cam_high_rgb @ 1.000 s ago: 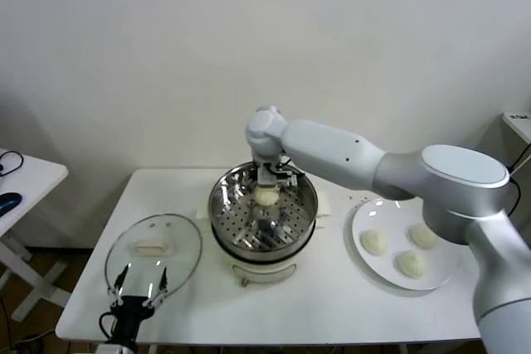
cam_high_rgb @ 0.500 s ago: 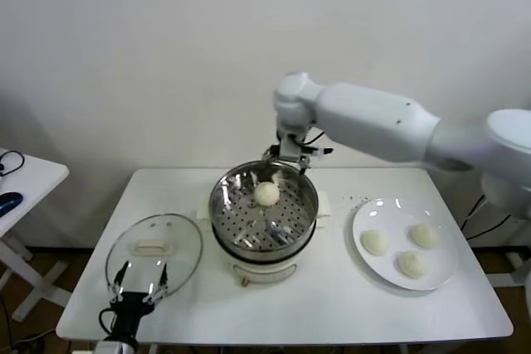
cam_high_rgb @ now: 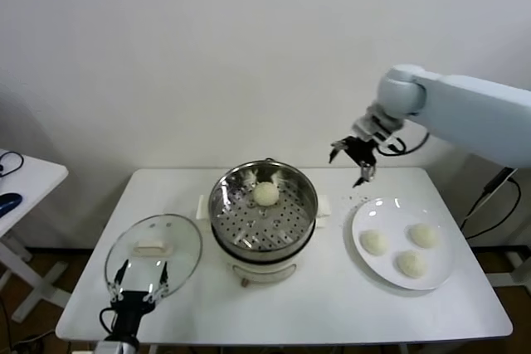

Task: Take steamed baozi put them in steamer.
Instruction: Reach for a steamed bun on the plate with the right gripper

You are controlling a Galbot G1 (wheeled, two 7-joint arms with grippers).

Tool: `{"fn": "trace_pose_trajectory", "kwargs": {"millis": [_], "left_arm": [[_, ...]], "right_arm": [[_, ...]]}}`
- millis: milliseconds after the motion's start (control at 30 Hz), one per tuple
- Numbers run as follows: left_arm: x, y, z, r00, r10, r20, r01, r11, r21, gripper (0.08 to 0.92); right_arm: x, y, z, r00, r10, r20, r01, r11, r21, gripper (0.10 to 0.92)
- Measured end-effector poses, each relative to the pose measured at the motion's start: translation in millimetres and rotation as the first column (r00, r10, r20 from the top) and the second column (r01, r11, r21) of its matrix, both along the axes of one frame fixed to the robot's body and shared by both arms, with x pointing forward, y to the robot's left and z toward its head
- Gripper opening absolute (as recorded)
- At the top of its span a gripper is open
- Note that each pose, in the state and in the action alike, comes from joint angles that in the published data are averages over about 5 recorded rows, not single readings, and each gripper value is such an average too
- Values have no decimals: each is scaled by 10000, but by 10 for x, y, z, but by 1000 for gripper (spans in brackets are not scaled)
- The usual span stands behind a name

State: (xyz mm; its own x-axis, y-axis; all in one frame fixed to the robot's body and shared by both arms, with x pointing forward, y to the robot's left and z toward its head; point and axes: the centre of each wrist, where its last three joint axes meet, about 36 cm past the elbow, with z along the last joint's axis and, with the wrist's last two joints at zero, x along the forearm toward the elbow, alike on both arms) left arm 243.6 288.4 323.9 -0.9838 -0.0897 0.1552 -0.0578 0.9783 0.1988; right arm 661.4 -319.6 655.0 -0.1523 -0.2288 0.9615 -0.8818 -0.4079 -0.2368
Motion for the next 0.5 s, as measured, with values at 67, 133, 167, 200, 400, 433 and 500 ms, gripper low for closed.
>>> {"fn": "trace_pose_trajectory", "kwargs": {"millis": [67,133,167,200,400,433,500], "left_arm": [[1,-5,0,10000,56,-3,-57,10000,-12,823],[-5,-12,2,10000,95,-5,-95,10000,-27,823],[-10,-14,5,9999,107,-7,-107,9999,-32,823],[-15,-16,7,9999,117,-8,-117,9999,-33,823],[-46,-5,9,9998,181,-52,-182,9998,-12,823],[-48,-4,7,9998,191,-59,-191,9998,-9,823],[-49,-1,2,9998,207,-72,-207,9998,-8,823]], "right_arm": [[-44,-145,-144,9986,-498,-185,499,9988,16,823],[-82,-264,-295,9949,-942,-374,942,9955,-4,823],[-98,-316,-369,9924,-1138,-465,1138,9935,-22,823],[-113,-365,-443,9896,-1325,-555,1325,9912,-40,823],[-184,-588,-865,9691,-2229,-1058,2224,9748,-171,823],[-195,-612,-930,9655,-2347,-1129,2341,9720,-190,823],[-213,-649,-1054,9586,-2554,-1258,2548,9668,-214,823]]}}
